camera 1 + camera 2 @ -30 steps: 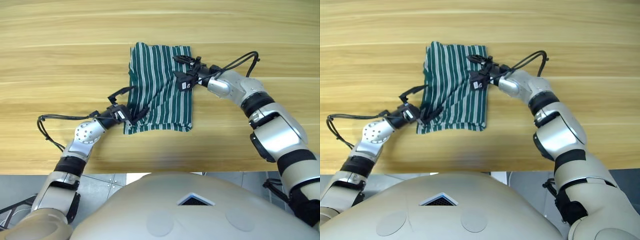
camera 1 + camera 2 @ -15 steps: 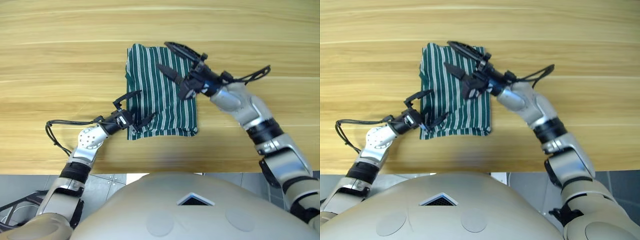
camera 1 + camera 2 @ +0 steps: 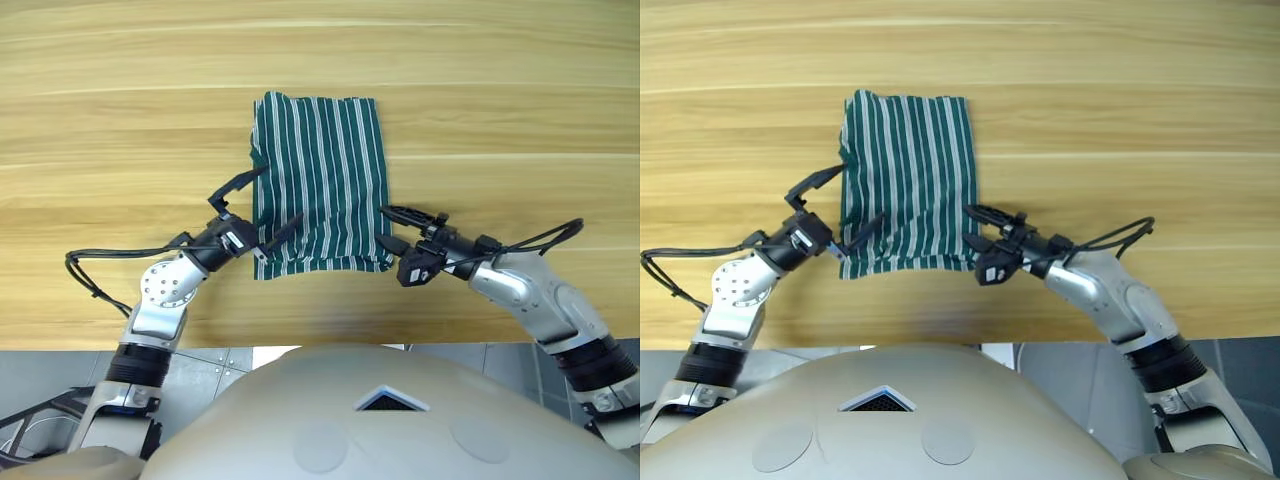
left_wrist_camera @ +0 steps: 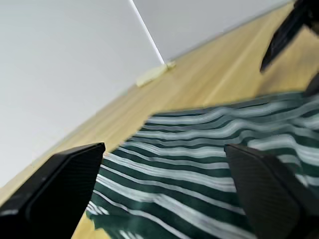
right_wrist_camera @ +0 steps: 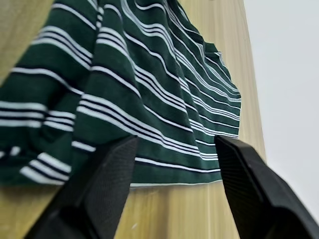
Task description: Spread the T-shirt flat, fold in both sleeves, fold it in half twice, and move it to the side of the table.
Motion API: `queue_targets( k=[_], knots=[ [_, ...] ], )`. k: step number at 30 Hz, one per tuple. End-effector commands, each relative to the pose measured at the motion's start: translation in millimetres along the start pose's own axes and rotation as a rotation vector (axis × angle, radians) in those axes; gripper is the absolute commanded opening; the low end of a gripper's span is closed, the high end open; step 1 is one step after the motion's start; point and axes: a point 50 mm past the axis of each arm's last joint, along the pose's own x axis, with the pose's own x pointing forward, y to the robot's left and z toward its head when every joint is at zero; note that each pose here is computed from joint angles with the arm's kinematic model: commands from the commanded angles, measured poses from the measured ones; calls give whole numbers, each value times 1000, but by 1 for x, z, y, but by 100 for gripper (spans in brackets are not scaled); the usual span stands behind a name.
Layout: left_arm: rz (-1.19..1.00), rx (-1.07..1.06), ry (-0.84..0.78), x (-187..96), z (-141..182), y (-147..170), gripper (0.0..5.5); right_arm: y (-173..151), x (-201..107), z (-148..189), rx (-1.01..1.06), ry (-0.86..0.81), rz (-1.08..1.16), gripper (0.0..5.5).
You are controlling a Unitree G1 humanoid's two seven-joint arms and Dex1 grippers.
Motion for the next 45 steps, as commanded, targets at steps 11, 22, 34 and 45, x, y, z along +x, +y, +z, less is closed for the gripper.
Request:
queue_targets(
  k=[11,22,34,45],
  knots=[
    [-84,117,259,-18,-20,-7,445,11,-9,-6,-35,51,151,285],
    [-109,109,292,-23,-23,-10,445,11,-31,-29,-121,168,250,285],
    [-117,76,248,-13,-22,-14,445,-36,-3,10,-133,-45,-41,285],
    [-119,69,209,2,-21,-14,445,17,22,18,-241,-122,239,285]
  ],
)
